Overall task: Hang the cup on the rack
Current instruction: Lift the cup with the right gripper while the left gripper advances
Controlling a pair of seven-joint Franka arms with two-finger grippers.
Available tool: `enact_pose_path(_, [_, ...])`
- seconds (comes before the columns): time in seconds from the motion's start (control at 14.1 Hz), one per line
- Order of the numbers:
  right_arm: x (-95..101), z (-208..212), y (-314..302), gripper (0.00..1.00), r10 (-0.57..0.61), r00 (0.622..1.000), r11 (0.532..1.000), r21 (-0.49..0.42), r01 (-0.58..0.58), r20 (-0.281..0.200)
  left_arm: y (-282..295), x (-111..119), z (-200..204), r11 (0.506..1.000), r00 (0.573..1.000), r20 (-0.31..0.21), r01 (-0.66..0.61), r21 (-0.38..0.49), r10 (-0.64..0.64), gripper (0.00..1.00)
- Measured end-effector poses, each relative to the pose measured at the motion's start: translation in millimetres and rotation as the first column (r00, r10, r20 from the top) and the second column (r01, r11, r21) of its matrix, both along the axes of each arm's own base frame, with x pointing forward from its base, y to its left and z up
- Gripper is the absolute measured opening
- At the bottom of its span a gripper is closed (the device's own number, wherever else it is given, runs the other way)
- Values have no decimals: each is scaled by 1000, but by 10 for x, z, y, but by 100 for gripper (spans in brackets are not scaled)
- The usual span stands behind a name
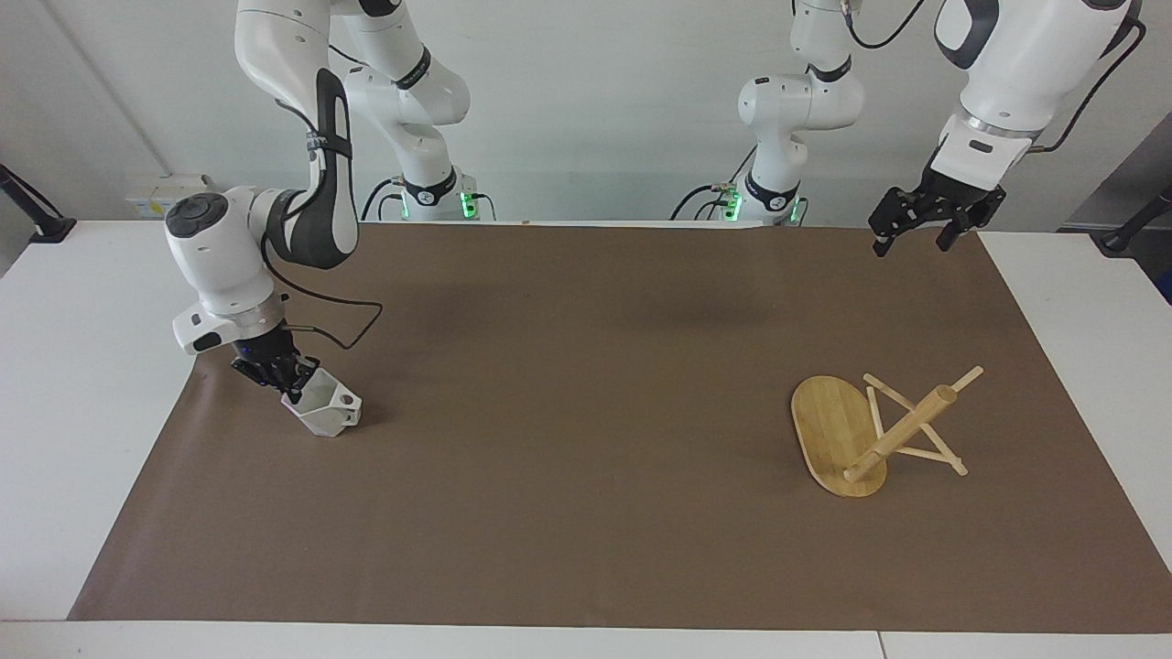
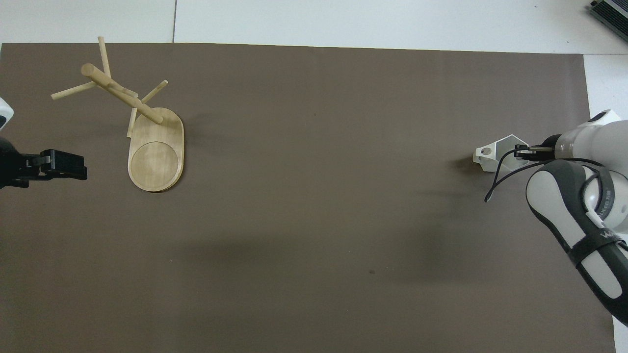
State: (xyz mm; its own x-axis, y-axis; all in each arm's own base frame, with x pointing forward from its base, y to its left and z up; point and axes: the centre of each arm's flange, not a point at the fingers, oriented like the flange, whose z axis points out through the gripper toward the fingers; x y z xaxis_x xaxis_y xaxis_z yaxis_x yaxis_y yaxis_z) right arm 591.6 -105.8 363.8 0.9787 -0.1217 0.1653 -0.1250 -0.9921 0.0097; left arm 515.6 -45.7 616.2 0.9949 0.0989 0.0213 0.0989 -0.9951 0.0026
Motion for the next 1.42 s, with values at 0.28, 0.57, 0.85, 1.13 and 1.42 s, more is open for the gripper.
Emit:
enact_pose_path(0.28, [53, 141, -7, 4, 1, 1000, 1000, 4, 0, -20, -44, -98, -43, 995, 993, -72, -96, -1, 95, 100])
enact_pose_path(0.57, [116, 307, -15, 4, 1, 1000, 1000, 5, -1, -23, -158, -162, 0, 980, 977, -83, -197, -10, 196, 100])
enact_pose_path(0.85, [144, 454, -17, 4, 2, 1000, 1000, 7, -2, -27, -297, -248, -27, 915, 905, -170, -402, -40, 390, 100])
enact_pose_path(1.13, [194, 790, 19, 4, 10, 999, 1000, 13, -9, -49, -492, -304, -12, 815, 800, -256, -575, -72, 542, 100])
enact_pose_path(1.42, [223, 999, 62, 4, 18, 998, 1000, 15, -17, -53, -520, -323, -4, 701, 684, -341, -707, -90, 645, 100])
